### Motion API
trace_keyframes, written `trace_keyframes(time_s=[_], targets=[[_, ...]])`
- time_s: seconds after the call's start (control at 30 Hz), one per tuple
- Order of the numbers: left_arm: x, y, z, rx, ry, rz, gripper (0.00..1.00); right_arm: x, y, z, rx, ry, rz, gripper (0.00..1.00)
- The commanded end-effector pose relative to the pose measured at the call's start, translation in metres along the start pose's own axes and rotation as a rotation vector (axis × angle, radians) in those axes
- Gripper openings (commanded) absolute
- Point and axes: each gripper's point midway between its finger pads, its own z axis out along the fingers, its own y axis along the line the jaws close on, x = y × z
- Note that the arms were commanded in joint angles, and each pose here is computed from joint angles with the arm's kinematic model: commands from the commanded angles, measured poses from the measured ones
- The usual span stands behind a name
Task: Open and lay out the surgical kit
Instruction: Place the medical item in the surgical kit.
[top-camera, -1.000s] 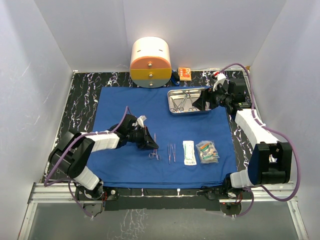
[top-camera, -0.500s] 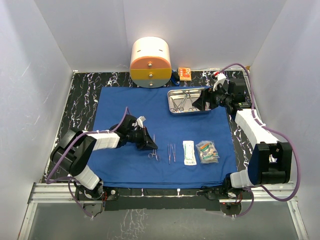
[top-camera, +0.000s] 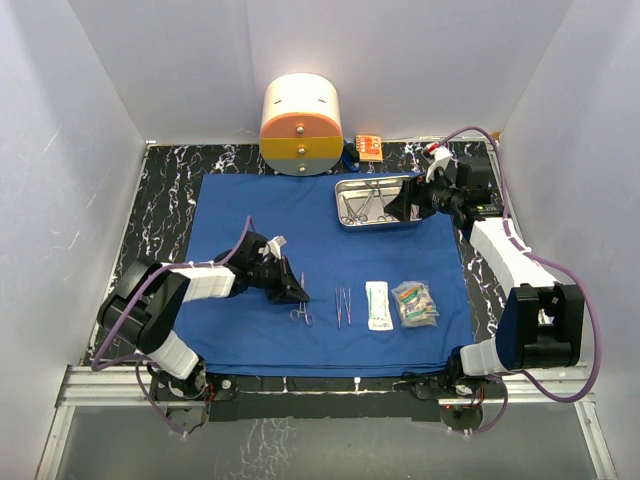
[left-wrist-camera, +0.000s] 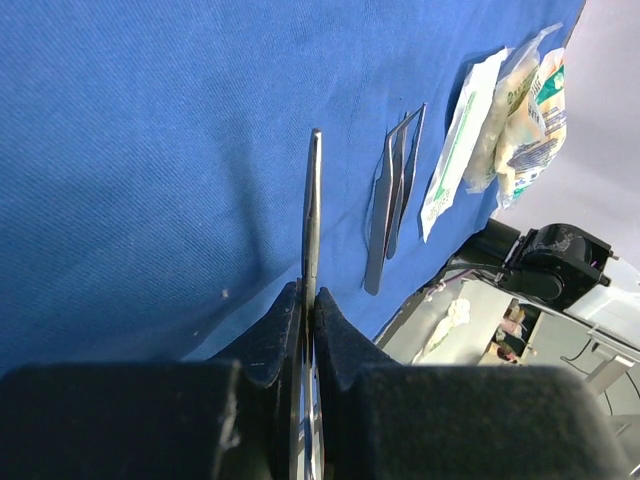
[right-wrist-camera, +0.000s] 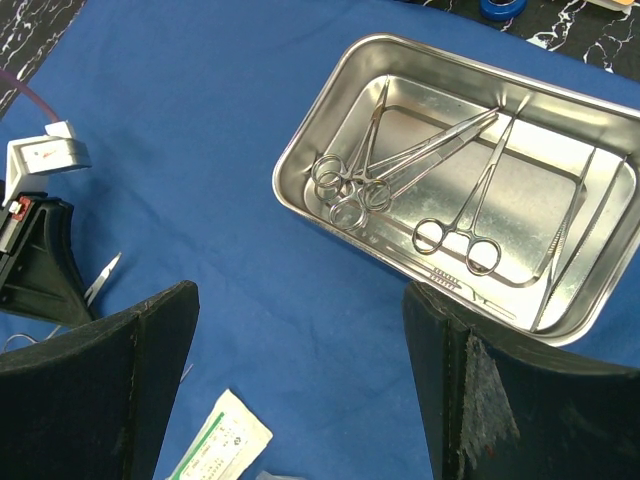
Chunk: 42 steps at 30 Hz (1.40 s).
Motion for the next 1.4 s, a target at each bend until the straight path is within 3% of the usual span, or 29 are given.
trace_keyframes(time_s=[0.0, 0.5, 0.73, 1.37], targets=[[0.001, -0.012, -0.011, 0.049, 0.024, 0.030, 0.00, -0.021, 0.004, -0.003, -0.016, -0.053, -0.046, 0.82], [-0.002, 0.005, -0.008, 0.014, 0.028, -0.021, 0.03, -0.020, 0.005, -0.003, -0.021, -0.051, -0.045, 0.82], [-0.002, 0.014, -0.006, -0.010, 0.035, -0.055, 0.13, -0.019, 0.006, -0.003, -0.028, -0.049, -0.043, 0.82], [-0.001, 0.030, -0.008, -0.105, 0.048, -0.073, 0.28, -0.019, 0.009, -0.003, -0.043, -0.050, -0.042, 0.82]])
